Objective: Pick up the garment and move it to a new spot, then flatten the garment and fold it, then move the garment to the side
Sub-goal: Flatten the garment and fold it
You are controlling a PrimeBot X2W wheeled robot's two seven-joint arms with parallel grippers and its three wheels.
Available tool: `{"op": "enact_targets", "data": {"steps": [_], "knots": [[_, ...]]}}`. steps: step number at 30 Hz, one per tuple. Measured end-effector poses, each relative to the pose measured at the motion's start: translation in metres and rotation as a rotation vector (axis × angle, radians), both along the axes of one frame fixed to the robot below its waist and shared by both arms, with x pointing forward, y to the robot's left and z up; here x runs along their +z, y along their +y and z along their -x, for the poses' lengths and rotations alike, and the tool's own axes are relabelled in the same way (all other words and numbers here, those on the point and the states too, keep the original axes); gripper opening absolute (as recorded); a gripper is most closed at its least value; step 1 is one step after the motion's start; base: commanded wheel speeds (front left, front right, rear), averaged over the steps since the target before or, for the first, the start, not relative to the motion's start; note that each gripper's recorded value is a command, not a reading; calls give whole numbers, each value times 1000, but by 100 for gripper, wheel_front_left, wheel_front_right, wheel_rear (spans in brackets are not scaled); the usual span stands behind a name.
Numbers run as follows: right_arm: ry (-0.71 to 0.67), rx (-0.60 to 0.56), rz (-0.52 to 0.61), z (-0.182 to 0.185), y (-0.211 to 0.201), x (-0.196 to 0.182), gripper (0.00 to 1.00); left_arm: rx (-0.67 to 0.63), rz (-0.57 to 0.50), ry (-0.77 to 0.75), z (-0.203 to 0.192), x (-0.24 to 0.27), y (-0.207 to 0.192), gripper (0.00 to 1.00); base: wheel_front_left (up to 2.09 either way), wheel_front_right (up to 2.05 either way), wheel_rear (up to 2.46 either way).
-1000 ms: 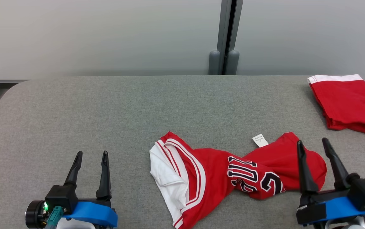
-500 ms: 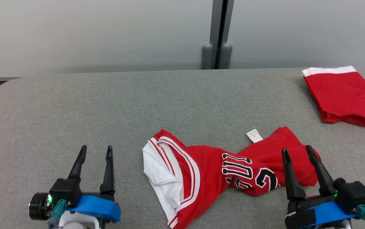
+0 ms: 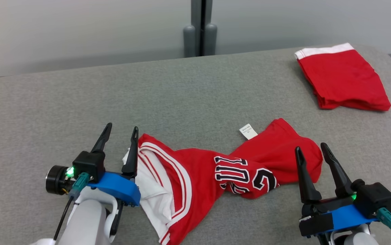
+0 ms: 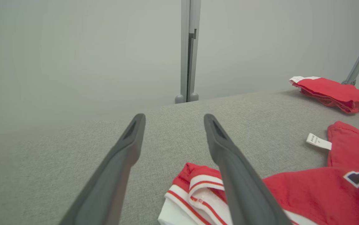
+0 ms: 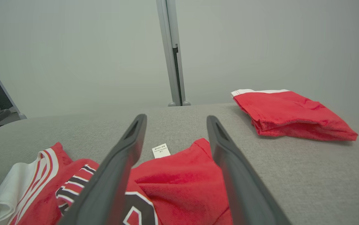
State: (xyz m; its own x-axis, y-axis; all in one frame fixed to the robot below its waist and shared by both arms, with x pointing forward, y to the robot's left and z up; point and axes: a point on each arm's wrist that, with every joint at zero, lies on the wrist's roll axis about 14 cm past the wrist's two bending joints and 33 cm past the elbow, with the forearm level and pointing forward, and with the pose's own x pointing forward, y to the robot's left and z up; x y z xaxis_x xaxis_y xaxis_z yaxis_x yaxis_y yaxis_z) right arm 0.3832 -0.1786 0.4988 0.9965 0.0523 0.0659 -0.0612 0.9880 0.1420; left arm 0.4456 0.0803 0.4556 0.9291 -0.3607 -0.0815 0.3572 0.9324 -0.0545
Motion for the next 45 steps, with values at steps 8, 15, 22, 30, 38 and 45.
{"op": "enact_targets", "data": {"steps": [8,15,22,30,38,45], "knots": [[33,-53,-5,1,-17,-11,100,-126,-43,141,-2,-47,-32,100,0,0,0],[45,-83,-1,3,-27,-14,100,-147,-82,256,4,-83,-32,100,0,0,0],[40,-96,1,5,-32,-12,100,-201,-82,326,16,-99,-51,100,0,0,0],[23,-92,-3,5,-30,-7,100,-212,-56,320,13,-90,-59,0,0,0,0],[-2,-56,-16,8,-18,1,100,-136,59,76,-16,-6,-43,0,0,0,0],[-15,-13,-30,11,-3,5,100,-44,100,-72,10,39,-6,0,0,0,0]]}}
